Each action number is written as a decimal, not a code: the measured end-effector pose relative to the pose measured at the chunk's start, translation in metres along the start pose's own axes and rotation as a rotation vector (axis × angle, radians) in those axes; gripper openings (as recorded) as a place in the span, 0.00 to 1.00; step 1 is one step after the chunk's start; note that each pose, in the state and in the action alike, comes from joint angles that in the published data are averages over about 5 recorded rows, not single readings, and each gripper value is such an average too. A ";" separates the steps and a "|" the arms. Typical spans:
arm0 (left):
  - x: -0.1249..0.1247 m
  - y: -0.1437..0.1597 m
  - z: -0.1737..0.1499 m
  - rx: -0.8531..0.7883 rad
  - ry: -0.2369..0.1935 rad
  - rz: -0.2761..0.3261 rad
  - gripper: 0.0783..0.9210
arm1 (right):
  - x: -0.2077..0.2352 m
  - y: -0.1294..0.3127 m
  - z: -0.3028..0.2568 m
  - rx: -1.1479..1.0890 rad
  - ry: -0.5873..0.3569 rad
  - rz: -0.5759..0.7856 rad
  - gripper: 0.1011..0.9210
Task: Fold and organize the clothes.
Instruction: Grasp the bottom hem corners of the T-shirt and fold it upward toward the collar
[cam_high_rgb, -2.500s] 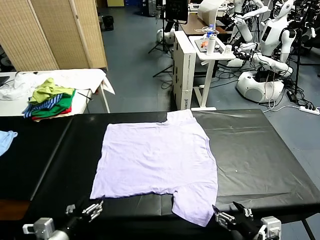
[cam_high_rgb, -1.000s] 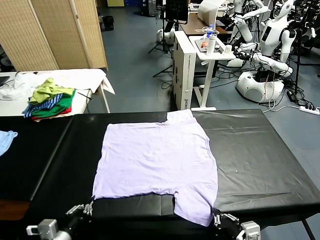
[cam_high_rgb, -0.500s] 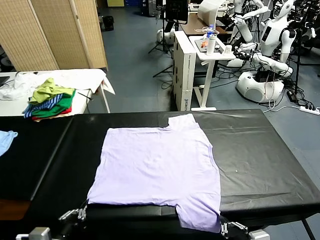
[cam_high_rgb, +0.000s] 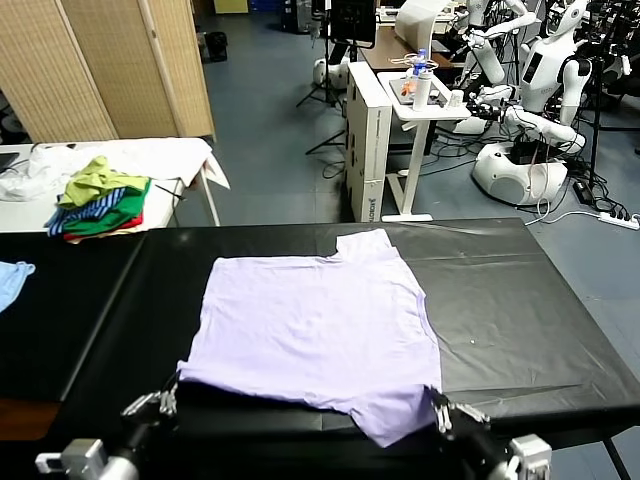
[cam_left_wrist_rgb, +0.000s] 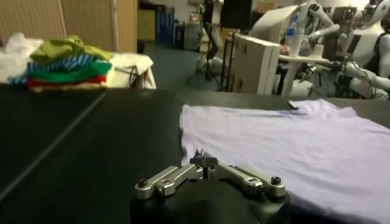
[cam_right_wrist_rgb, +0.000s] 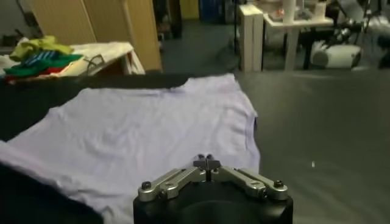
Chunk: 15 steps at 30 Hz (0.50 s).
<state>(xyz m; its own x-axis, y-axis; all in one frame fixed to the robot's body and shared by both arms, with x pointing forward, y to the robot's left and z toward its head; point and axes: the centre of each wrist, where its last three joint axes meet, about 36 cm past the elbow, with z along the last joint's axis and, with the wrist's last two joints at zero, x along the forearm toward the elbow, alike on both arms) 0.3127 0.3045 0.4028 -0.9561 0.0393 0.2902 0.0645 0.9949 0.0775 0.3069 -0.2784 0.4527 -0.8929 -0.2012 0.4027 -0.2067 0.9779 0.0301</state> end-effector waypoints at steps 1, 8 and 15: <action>-0.001 0.001 0.001 -0.003 0.002 -0.002 0.08 | -0.006 -0.002 -0.002 0.003 -0.005 0.004 0.05; -0.004 0.006 0.005 -0.015 0.013 -0.017 0.08 | -0.047 -0.005 -0.011 0.017 -0.022 0.003 0.05; -0.008 0.006 0.007 -0.020 0.020 -0.023 0.08 | -0.074 0.001 -0.013 0.037 -0.008 -0.010 0.05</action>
<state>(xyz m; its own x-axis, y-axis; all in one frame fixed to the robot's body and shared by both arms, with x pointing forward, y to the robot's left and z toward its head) 0.3183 0.3110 0.3940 -0.9514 0.0146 0.3076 0.0488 0.9934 0.1037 0.3776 -0.2615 0.4351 -0.8936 -0.2117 0.3957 -0.2303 0.9731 0.0005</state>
